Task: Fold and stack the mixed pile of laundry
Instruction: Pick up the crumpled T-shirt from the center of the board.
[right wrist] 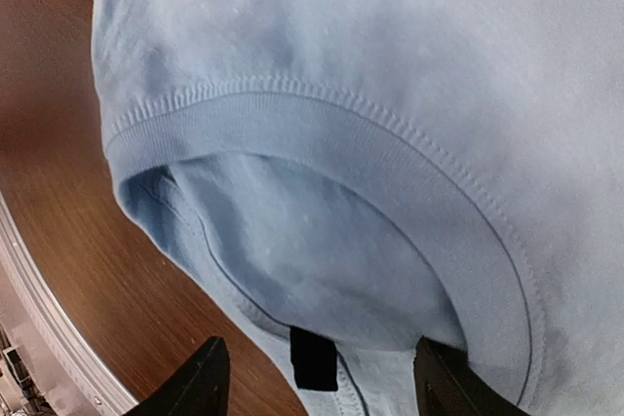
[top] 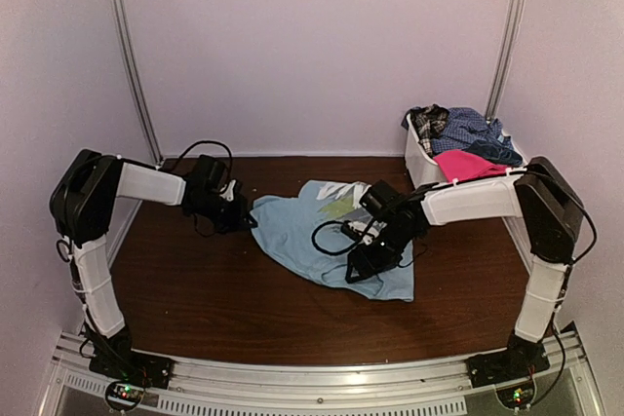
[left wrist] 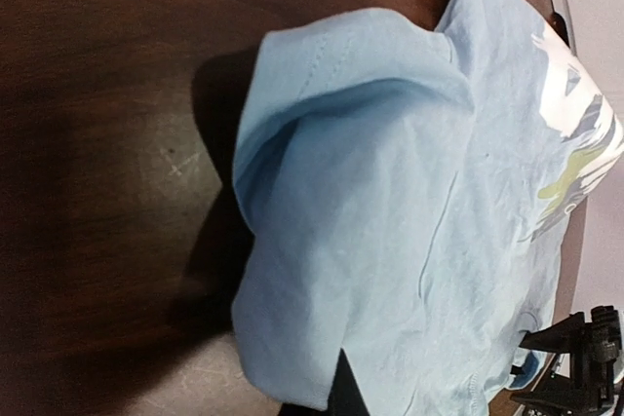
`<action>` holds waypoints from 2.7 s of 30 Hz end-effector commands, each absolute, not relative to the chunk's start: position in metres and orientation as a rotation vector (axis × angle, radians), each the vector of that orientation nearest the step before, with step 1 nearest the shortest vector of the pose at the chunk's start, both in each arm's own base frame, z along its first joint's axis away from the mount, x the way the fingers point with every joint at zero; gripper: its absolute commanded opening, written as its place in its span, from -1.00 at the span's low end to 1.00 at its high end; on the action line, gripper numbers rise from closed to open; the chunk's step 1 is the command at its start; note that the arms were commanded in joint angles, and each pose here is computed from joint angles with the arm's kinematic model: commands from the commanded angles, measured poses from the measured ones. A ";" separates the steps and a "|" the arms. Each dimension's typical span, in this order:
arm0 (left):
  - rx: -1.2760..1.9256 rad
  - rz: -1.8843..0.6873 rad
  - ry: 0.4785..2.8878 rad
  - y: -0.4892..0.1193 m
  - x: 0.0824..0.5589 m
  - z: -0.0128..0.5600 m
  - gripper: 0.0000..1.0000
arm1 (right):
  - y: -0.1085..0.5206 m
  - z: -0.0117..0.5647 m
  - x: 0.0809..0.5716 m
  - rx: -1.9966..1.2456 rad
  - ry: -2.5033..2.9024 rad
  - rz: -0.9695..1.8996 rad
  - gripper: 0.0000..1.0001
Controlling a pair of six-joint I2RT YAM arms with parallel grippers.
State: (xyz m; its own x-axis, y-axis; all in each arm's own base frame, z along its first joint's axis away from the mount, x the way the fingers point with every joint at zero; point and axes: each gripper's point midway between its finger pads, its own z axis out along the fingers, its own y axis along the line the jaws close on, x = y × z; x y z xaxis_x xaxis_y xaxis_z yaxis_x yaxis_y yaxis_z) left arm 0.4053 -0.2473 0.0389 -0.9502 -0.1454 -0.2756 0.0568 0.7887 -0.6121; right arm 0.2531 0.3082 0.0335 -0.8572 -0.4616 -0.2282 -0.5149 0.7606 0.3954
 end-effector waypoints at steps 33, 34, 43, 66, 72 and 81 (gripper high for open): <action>0.897 -0.926 2.125 -0.446 0.314 0.300 0.58 | 0.189 0.145 0.232 -0.237 2.474 0.959 0.58; 0.801 -0.911 2.164 -0.422 0.331 0.293 0.58 | 0.187 0.144 0.233 -0.224 2.477 0.945 0.59; 0.441 -0.479 2.541 -0.281 0.368 0.168 0.56 | 0.185 0.108 0.246 -0.141 2.606 0.856 0.60; 0.375 -0.730 2.647 -0.307 0.384 0.063 0.36 | 0.185 0.042 0.251 -0.281 2.867 0.441 -0.75; 0.356 -0.769 2.632 -0.319 0.398 0.067 -0.15 | 0.183 0.076 0.269 -0.278 2.801 0.386 -1.00; 0.319 -0.638 2.492 -0.285 0.389 0.168 -1.00 | 0.153 0.201 0.327 -0.218 2.565 0.212 -1.00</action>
